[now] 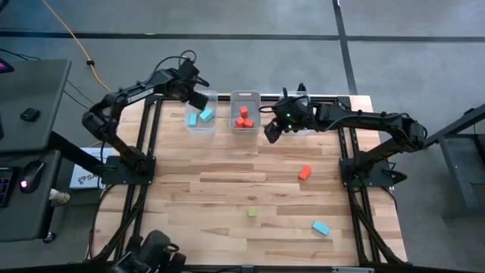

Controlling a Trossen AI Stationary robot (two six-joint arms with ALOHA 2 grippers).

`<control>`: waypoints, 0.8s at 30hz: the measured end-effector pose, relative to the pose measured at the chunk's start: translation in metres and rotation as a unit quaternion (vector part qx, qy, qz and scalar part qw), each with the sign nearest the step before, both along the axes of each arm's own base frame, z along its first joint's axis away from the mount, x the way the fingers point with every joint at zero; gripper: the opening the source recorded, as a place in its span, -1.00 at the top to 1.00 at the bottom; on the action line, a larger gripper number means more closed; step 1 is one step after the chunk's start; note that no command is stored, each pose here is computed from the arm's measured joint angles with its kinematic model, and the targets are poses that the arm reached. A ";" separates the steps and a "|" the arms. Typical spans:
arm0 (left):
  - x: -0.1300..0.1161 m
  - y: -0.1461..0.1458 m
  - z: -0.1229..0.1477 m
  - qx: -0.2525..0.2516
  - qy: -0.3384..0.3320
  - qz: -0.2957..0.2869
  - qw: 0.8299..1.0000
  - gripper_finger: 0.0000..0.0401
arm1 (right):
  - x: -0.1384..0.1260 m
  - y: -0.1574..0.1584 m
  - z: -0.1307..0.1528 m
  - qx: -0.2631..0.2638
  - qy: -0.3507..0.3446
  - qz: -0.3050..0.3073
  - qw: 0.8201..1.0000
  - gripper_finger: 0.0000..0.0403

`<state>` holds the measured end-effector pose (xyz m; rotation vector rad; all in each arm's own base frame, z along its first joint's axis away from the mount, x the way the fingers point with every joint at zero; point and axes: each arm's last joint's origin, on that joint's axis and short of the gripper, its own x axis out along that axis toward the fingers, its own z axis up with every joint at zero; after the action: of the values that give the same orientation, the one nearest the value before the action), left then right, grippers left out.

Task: Sort & place blocks by color
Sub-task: Put the small orange rectangular block into the gray bin

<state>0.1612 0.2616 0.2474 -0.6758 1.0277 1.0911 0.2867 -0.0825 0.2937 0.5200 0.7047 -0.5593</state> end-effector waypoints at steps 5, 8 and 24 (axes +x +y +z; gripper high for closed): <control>-0.006 -0.011 0.029 0.055 -0.036 -0.002 0.998 0.41 | -0.007 0.007 -0.008 0.118 0.024 -0.037 0.992 -0.12; -0.007 -0.017 0.045 0.089 -0.068 -0.011 0.994 0.41 | -0.012 0.013 -0.012 0.168 0.049 -0.086 0.981 -0.12; -0.004 -0.030 0.081 0.178 -0.155 -0.149 0.960 0.41 | -0.026 0.053 -0.033 0.267 0.112 -0.283 0.914 -0.12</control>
<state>0.1570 0.2317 0.3284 -0.3695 0.6162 0.8424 0.2602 -0.0292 0.2606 1.2078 0.9368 -0.9862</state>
